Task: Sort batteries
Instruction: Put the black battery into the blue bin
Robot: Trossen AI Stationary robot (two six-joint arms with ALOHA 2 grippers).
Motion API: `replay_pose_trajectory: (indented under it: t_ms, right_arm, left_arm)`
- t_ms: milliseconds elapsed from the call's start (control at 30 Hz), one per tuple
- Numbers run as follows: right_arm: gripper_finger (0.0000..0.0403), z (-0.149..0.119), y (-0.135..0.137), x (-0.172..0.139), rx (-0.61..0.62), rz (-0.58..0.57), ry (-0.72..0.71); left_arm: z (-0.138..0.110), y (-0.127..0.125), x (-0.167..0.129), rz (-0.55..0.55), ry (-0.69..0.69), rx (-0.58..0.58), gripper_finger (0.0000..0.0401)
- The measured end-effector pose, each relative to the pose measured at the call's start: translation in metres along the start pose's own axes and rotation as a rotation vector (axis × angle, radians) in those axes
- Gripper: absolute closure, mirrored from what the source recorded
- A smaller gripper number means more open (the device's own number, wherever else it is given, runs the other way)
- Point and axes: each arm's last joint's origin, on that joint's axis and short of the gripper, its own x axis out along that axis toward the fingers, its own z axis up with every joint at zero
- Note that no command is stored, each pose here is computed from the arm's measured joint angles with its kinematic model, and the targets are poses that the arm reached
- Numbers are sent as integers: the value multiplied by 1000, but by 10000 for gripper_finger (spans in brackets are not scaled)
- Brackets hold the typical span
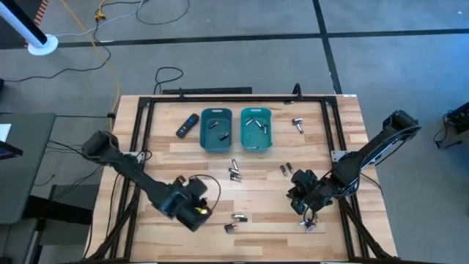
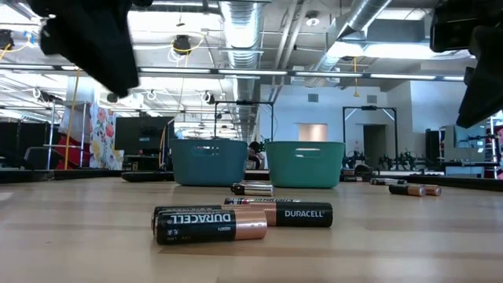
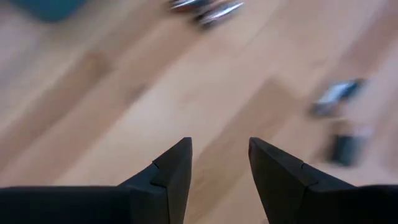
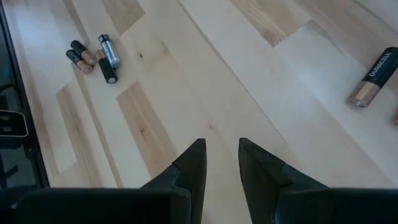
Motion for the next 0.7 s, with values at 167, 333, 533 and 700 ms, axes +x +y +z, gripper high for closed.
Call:
replay_pose_trajectory:
  t_ms: [167, 333, 533, 700]
  right_arm:
    - [291, 1, -1, 1, 5, -4, -3]
    - [291, 3, -1, 1, 13, -9, -7]
    - [291, 4, -2, 2, 17, -11, -9]
    - [291, 4, -2, 2, 18, -11, -9]
  left_arm:
    - [-11, -18, 22, -226, -119, 268, 248]
    - [-18, -33, 42, -252, -179, 456, 254]
    - [-30, -44, 66, -274, -201, 442, 266]
    - [-41, -53, 71, -328, -212, 379, 271]
